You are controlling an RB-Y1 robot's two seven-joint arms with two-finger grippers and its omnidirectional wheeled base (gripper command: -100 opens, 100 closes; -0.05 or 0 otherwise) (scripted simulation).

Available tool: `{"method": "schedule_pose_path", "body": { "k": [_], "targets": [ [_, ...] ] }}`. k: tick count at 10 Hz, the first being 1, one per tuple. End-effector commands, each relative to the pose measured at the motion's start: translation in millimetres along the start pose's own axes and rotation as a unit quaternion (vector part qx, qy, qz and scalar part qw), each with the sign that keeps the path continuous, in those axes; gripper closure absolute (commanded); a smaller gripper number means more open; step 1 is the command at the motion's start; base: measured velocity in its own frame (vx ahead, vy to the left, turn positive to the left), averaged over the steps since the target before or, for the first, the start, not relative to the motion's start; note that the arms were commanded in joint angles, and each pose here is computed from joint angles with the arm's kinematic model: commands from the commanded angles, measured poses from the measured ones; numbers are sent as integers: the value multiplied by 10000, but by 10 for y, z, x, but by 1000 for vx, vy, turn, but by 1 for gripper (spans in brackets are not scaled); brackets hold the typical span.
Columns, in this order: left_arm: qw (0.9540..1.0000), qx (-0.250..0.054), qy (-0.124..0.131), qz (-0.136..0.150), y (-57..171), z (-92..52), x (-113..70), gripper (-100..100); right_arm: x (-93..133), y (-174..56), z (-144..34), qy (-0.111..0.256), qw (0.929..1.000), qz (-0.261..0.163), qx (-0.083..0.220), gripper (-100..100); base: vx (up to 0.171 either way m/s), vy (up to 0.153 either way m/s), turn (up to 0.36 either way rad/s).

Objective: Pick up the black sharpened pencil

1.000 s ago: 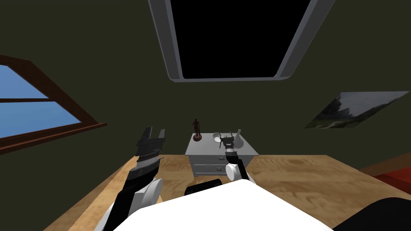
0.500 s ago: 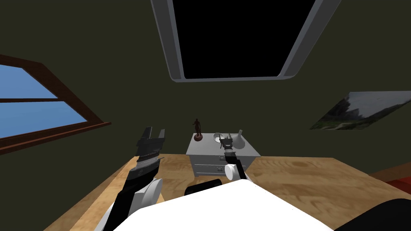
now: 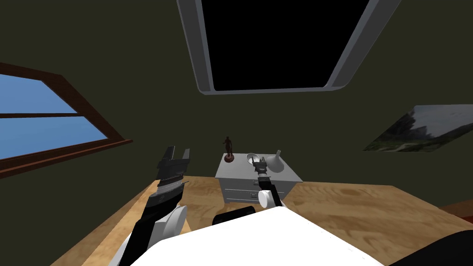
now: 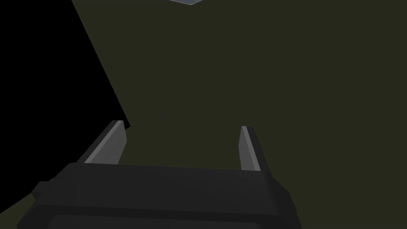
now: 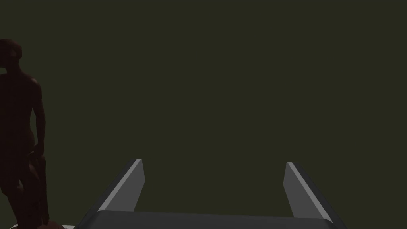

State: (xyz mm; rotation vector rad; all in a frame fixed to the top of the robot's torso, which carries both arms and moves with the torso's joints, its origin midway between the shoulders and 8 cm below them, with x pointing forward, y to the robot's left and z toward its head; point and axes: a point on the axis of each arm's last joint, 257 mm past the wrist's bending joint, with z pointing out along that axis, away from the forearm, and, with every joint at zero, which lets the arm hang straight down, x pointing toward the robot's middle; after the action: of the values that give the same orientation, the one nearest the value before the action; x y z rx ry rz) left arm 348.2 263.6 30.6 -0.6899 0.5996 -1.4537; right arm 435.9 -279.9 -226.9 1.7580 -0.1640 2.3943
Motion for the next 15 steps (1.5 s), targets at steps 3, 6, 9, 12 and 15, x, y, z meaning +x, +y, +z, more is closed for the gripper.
{"method": "schedule_pose_path", "body": {
  "k": [3, 6, 9, 12, 15],
  "targets": [
    [10000, 0, 0, 0, 0, 0, 0, 0, -373, 57, -49, -392, 9973, 606, -105, -100, 4, 6, 45],
    [10000, 0, 0, 0, 0, 0, 0, 0, -527, 94, -82, -549, 9946, 866, -166, -100, 3, 4, 29],
    [10000, 0, 0, 0, 0, 0, 0, 0, -789, 175, -143, -814, 9884, 1247, -300, -100, 4, 5, 41],
    [10000, 0, 0, 0, 0, 0, 0, 0, -1083, 301, -218, -1098, 9785, 1671, -509, -100, 4, 7, 46],
    [10000, 0, 0, 0, 0, 0, 0, 0, -1265, 403, -286, -1270, 9713, 1901, -658, -100, 5, 7, 35]
  ]
}}
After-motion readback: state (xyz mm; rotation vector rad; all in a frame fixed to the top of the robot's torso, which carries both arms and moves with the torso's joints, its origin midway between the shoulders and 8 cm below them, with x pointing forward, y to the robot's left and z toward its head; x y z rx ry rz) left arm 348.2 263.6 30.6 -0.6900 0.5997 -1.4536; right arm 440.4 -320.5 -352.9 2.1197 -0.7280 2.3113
